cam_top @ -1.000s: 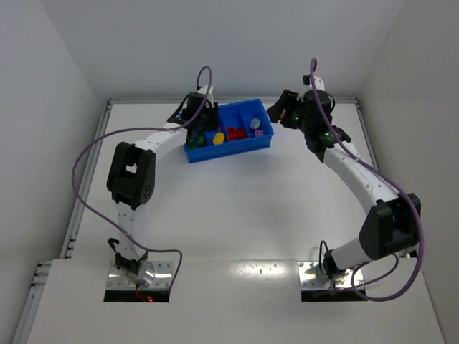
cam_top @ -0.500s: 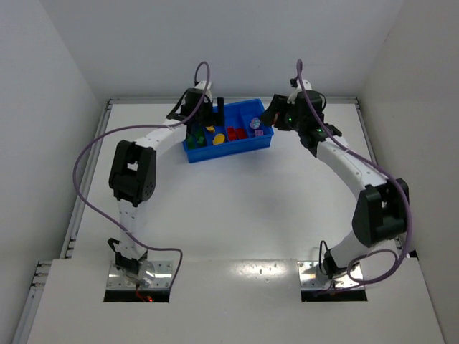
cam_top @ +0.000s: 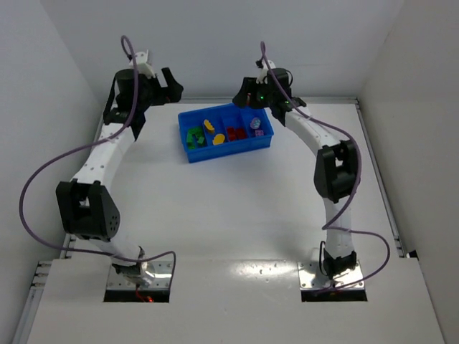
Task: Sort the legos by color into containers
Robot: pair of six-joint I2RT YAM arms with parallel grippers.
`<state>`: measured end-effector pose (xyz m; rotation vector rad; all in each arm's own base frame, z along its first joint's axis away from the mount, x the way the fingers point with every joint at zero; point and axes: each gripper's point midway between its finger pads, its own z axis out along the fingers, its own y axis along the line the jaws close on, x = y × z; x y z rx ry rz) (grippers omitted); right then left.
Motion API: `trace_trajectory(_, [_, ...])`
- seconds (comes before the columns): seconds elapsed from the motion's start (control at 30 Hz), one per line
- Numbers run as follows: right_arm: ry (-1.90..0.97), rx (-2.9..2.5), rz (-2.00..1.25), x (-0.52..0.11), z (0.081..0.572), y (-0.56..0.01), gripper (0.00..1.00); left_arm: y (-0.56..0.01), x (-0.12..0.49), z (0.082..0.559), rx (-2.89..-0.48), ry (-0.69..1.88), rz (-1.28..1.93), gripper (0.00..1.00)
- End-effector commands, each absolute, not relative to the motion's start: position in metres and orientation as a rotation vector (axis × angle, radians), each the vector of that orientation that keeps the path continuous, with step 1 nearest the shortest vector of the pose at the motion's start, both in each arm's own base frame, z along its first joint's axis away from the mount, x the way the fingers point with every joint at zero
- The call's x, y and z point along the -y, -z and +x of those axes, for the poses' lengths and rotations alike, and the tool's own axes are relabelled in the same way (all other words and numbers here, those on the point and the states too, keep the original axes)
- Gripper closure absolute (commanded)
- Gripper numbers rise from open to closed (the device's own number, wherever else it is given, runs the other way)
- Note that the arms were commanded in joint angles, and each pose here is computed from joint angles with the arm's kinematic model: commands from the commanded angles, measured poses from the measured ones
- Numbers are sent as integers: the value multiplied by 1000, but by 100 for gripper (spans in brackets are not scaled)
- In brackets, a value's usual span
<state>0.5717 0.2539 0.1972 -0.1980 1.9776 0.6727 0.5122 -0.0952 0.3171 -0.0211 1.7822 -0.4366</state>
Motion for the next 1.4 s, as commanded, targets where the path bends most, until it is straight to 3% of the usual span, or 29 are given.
trace_trajectory(0.0, [-650, -1961, -250, -274, 585, -203, 86, -288, 84, 494, -1866, 401, 38, 0])
trace_trajectory(0.37, [-515, -2010, -287, -294, 618, -141, 79, -288, 77, 479, -1860, 348, 67, 0])
trace_trajectory(0.63, [-499, -2021, -283, -297, 619, -132, 73, -273, 77, 488, -1908, 349, 58, 0])
trace_trajectory(0.67, [-486, -2042, -279, -294, 617, -124, 71, -268, 75, 491, -1920, 338, 48, 0])
trace_trajectory(0.7, [-486, -2043, -279, -294, 617, -124, 60, -267, 74, 494, -1922, 335, 33, 0])
trace_trajectory(0.8, [-477, -2049, -290, -293, 614, -122, 42, -264, 72, 493, -1931, 320, 35, 0])
trace_trajectory(0.93, [-462, -2003, -302, -289, 612, -151, 32, -264, 68, 495, -1931, 292, 15, 0])
trace_trajectory(1.1, [-549, -1861, -369, -299, 600, -216, 11, -265, 69, 489, -1929, 303, 22, 0])
trace_trajectory(1.3, [-597, -1703, -400, -284, 557, -311, 8, -264, 66, 483, -1934, 280, 36, 0])
trace_trajectory(1.37, [-493, -1646, -349, -248, 544, -348, 8, -266, 62, 479, -1935, 256, 20, 0])
